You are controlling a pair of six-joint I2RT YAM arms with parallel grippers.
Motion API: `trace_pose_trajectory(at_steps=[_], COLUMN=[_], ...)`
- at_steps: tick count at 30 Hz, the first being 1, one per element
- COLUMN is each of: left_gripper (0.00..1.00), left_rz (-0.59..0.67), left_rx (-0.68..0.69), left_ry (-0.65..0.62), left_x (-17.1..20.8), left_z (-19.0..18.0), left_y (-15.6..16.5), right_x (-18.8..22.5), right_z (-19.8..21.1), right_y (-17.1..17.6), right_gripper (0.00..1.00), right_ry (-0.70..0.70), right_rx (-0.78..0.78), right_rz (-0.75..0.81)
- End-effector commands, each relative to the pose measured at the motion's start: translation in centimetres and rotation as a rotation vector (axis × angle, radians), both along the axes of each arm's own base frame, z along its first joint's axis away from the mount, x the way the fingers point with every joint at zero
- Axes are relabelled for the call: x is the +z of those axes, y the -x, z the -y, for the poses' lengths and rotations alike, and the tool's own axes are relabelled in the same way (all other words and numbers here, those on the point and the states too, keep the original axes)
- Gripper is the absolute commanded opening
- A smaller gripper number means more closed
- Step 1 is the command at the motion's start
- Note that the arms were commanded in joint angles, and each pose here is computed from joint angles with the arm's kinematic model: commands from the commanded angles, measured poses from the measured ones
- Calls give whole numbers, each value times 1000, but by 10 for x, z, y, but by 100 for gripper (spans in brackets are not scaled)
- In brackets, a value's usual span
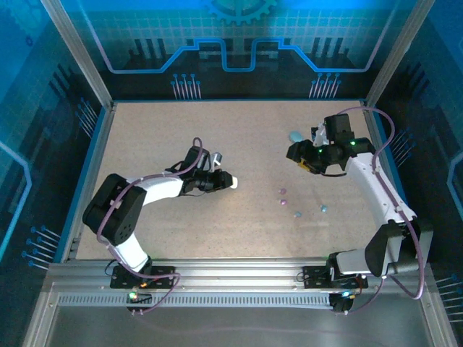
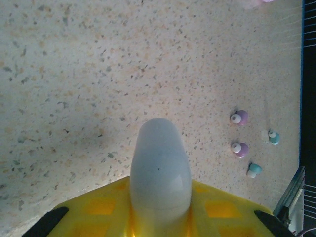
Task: Insert the wireless bluetooth earbuds into the charging case
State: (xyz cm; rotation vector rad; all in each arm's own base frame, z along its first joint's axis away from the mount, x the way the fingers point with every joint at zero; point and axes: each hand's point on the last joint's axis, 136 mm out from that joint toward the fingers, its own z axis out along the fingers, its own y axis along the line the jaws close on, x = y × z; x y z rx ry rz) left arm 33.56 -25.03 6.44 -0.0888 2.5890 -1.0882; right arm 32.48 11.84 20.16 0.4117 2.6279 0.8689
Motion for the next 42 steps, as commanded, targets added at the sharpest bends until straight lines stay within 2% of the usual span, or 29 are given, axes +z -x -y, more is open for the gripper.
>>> trace_pose_trajectory(at_steps=[1, 13, 22, 27, 31, 37, 42], left_gripper=[26, 30, 39, 47, 50, 57, 60], left_rz=[-53, -125, -134, -109, -87, -28, 115], left_rx=[27, 76, 80, 85, 87, 118, 145], left_ry=[-2, -74, -174, -230, -269, -308, -268], left_x=[-7, -39, -47, -42, -36, -17, 29], left_z=[-6, -30, -46, -55, -61, -72, -75], left_y=[0, 1, 1, -2, -6, -7, -11], right_x=[-2, -14, -18, -21, -23, -29, -37], right_z=[3, 4, 5, 5, 8, 34, 65], right_y=[1, -1, -1, -2, -3, -22, -56], right_gripper=[56, 56, 56, 56, 57, 61, 62], right_ry=[-16, -10, 1, 3, 25, 207, 324], right_rx=[-21, -20, -20, -18, -17, -9, -54], right_rz=[-28, -63, -70, -78, -73, 24, 74])
